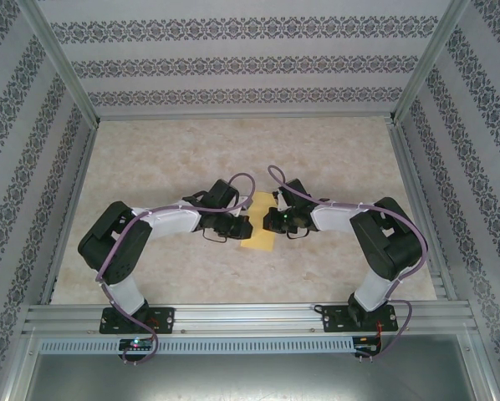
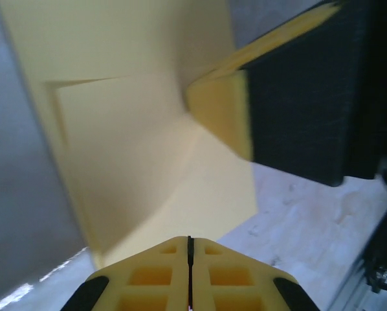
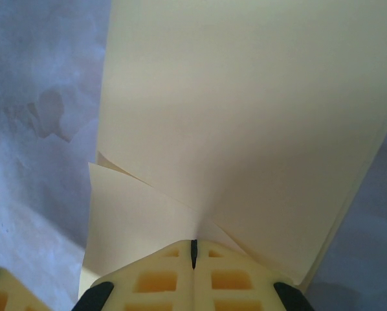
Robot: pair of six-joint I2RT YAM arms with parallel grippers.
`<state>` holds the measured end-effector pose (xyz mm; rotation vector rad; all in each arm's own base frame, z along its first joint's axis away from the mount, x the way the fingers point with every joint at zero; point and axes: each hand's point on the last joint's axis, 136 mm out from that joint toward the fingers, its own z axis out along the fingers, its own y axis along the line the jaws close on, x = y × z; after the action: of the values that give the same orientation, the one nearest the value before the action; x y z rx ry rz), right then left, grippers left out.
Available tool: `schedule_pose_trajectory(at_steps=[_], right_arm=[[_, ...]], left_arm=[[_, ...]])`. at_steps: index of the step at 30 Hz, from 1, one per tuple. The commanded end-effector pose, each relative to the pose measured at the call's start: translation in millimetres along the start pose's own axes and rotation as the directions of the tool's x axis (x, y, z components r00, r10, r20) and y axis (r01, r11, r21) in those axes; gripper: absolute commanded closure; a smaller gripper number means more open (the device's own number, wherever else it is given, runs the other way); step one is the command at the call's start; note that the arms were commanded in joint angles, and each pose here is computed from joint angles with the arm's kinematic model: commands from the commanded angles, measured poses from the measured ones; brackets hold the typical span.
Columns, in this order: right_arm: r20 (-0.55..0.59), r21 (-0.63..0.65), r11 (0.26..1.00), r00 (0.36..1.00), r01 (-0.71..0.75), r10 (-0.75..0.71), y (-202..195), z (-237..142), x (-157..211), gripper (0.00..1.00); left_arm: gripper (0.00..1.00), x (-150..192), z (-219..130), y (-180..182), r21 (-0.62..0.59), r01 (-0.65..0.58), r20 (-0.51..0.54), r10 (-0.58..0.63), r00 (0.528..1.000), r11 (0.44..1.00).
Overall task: Fold a paper plane with a square sheet of paper (fold left side to right side)
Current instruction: Fold the triangle a second time at the center of the table.
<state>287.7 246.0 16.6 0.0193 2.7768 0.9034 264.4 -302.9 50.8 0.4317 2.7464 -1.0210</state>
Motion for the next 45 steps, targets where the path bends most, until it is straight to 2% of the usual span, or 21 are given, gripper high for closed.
schedule_pose_trajectory(at_steps=[1, 14, 25, 37, 45], right_arm=[[-0.023, 0.065, 0.998, 1.000, -0.014, 0.016, -15.1, 1.9, 6.9, 1.00], [-0.036, 0.084, 0.996, 0.999, -0.011, 0.015, -19.7, 1.1, 11.5, 1.00], [-0.050, 0.108, 0.994, 0.999, -0.009, 0.014, -24.0, 0.4, 13.2, 1.00], [-0.055, 0.126, 0.992, 0.998, -0.008, 0.015, -29.2, -1.1, 13.1, 1.00], [-0.039, 0.109, 0.994, 0.999, 0.000, 0.004, -24.0, -4.2, 7.8, 1.00]], left_arm=[[0.91, 7.1, 8.8, -12.3, 0.049, -0.020, -0.048, 0.022, 0.999, 0.999], [0.91, 16.6, 24.9, 24.2, -0.061, 0.052, -0.030, -0.054, 0.998, 0.997], [0.92, 29.9, 24.2, 46.4, -0.061, 0.176, -0.020, -0.178, 0.984, 0.982], [0.92, 55.9, 1.4, 65.6, -0.073, 0.260, -0.001, -0.261, 0.965, 0.963], [0.91, 58.0, -19.3, 78.6, -0.075, 0.300, 0.039, -0.298, 0.954, 0.951]])
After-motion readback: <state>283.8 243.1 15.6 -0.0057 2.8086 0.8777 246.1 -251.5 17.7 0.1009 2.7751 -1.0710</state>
